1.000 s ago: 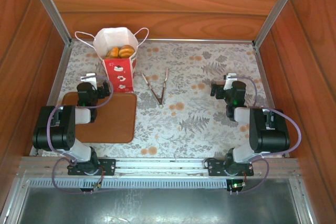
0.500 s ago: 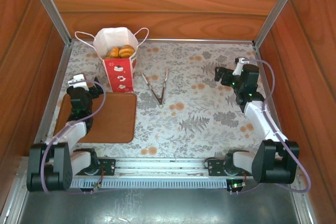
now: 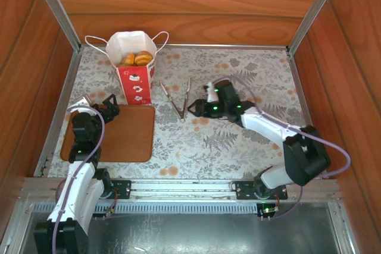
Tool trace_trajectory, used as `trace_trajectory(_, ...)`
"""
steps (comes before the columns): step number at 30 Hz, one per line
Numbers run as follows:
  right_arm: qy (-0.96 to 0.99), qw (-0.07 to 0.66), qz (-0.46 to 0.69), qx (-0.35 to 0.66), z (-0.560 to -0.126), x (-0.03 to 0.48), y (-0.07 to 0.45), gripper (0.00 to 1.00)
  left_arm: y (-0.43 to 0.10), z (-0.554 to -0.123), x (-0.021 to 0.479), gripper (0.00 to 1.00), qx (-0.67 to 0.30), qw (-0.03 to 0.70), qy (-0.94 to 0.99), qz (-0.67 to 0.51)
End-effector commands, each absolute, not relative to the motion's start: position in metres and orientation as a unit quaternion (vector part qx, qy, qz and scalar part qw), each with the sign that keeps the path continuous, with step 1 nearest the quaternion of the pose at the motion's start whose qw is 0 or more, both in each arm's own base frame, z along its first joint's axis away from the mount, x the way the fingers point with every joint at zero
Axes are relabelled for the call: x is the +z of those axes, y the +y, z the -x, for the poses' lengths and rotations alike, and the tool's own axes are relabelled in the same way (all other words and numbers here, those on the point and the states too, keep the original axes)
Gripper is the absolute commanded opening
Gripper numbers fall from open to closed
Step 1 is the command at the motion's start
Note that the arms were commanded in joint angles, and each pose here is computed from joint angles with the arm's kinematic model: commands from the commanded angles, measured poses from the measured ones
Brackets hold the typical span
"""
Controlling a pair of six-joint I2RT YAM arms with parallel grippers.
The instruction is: Take the fake bread out of the paper bag
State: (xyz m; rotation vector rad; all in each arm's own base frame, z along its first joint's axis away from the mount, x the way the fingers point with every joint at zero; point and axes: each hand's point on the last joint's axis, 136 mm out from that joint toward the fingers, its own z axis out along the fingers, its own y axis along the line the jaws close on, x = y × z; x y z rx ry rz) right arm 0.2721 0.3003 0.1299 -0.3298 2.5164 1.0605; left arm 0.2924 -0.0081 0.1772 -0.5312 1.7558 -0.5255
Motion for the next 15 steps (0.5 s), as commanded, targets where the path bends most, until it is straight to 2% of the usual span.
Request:
trace_trajectory(1,0.918,0.194,0.134,0.318,-0.264,0.118,0.329,0.60,-0.015,-0.283,0.165,0.98,-0.259,0.535,0.760,0.262)
trace_trajectory(9,0.931,0.128,0.191,0.285,-0.238,0.076,0.417,0.50,-0.011,-0.270,0.166,0.98,-0.228,0.498,0.791,0.273)
trace_trajectory(15,0.950,0.108,0.172,0.237,-0.244,0.045,0.433,0.48,-0.005,-0.258,0.170,0.98,-0.207,0.506,0.792,0.272)
